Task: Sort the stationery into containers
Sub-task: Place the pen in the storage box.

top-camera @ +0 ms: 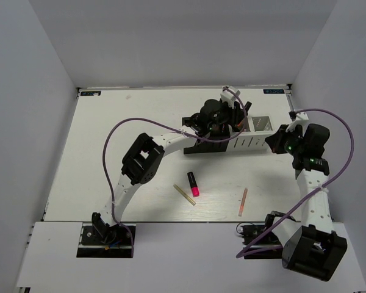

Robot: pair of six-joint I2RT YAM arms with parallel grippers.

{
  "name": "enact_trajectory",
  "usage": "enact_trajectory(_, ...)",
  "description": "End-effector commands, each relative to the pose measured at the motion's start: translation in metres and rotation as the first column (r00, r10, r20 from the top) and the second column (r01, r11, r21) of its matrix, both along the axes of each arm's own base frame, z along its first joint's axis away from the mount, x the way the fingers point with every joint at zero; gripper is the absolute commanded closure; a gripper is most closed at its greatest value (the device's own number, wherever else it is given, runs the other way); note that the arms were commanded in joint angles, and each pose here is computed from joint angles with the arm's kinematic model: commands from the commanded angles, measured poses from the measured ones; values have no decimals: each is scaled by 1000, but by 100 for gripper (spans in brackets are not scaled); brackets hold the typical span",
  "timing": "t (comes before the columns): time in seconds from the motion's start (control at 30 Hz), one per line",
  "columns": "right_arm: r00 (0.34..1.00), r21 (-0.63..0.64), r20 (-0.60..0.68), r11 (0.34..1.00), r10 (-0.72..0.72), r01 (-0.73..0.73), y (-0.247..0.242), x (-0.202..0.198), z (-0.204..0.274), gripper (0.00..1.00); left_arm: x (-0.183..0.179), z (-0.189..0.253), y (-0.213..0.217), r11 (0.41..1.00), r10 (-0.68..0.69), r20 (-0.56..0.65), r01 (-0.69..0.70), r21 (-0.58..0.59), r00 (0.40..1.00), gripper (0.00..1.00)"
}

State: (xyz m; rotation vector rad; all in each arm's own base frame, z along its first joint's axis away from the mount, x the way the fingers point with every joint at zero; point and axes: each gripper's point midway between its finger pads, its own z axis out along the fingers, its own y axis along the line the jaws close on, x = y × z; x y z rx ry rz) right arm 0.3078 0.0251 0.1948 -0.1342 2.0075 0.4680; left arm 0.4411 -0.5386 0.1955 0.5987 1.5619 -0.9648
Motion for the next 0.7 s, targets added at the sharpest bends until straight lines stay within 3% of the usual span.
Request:
enact_trajectory(0.0,999,19,48,1000,23,-24,2,1,11,97,-1,28,-1,999,10,26,-9,-41,1000,86)
enact_trajectory(0.23,998,45,50,998,41,-43,2,-2,11,91,-4,29,2,999,13,20,-12,-31,1000,60)
enact_trajectory(0.67,997,71,50,995,64,-68,3,-5,10,81,-21,30,4,1000,-6,22,6,4,1000,43)
